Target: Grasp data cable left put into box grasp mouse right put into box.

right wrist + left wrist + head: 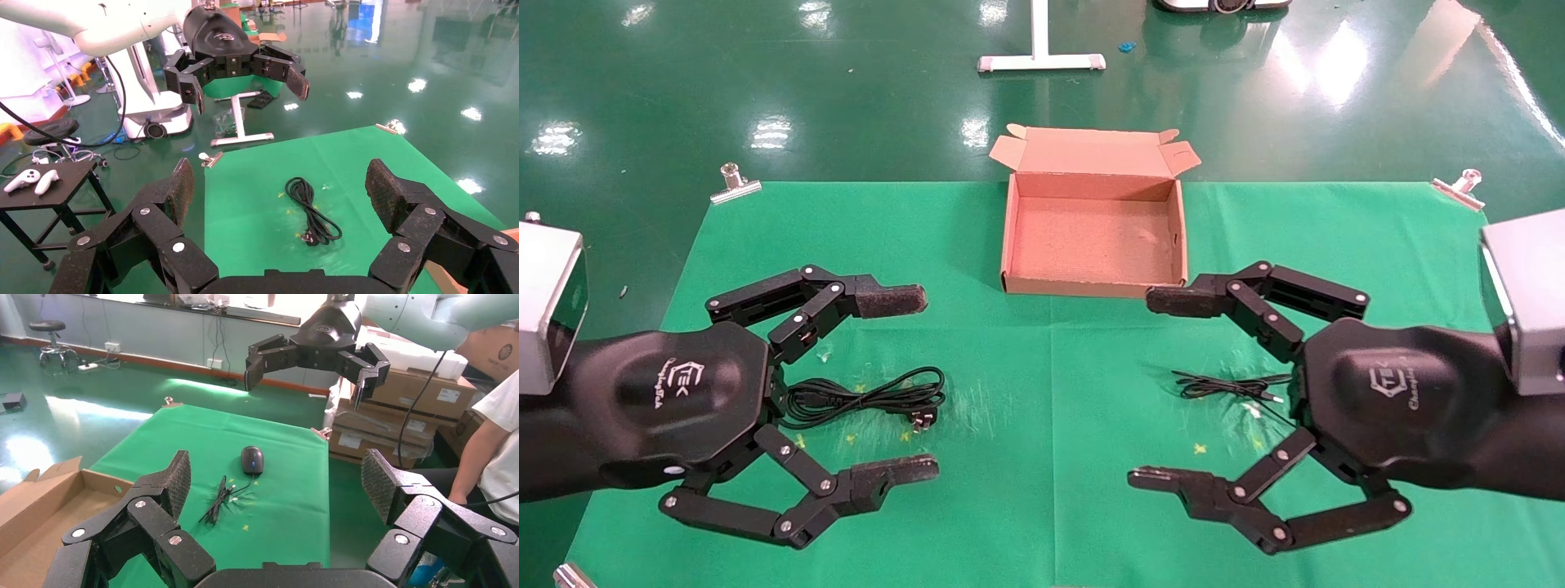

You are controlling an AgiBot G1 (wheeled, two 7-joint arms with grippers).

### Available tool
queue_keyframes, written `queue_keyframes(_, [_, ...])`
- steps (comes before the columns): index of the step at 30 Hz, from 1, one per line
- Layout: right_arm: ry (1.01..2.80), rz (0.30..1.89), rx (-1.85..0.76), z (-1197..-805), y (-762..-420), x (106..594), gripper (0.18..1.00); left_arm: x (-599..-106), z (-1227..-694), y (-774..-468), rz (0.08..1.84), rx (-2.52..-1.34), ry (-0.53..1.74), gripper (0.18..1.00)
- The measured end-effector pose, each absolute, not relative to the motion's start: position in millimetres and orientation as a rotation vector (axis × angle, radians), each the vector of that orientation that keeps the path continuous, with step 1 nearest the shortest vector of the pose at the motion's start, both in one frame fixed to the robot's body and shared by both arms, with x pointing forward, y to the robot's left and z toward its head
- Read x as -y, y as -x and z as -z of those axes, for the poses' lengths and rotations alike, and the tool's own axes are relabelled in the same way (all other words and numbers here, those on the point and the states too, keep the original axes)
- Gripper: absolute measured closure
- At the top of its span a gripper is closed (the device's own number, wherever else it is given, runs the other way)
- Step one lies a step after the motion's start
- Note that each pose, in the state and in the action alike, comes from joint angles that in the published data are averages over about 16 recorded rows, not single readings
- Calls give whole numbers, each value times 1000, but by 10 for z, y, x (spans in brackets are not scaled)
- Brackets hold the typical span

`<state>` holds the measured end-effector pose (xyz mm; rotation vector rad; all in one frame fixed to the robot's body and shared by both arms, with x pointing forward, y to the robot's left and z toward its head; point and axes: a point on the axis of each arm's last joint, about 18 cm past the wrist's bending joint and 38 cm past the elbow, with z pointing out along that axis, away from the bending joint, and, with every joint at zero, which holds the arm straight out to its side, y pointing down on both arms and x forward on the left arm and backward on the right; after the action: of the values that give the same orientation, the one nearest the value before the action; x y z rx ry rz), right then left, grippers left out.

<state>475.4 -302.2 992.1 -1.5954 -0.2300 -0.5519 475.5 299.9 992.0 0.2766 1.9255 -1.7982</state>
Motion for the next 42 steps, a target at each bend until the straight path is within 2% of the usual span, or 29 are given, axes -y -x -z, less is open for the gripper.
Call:
queue_keyframes(34, [1600,555,230,-9916,-4755,3026,178,-3000,-9914,-4756,1794,-1929,-276,184])
queue_keyframes(38, [1644,588,229,-9877,-4774,3052,178,-3017,-9854,-4784,1715,-1977,-266,184])
queue_keyframes(42, [1719,648,222,-9799,-4835,3097,178,-3040,-9748,-4872,1553,-2068,-253,184])
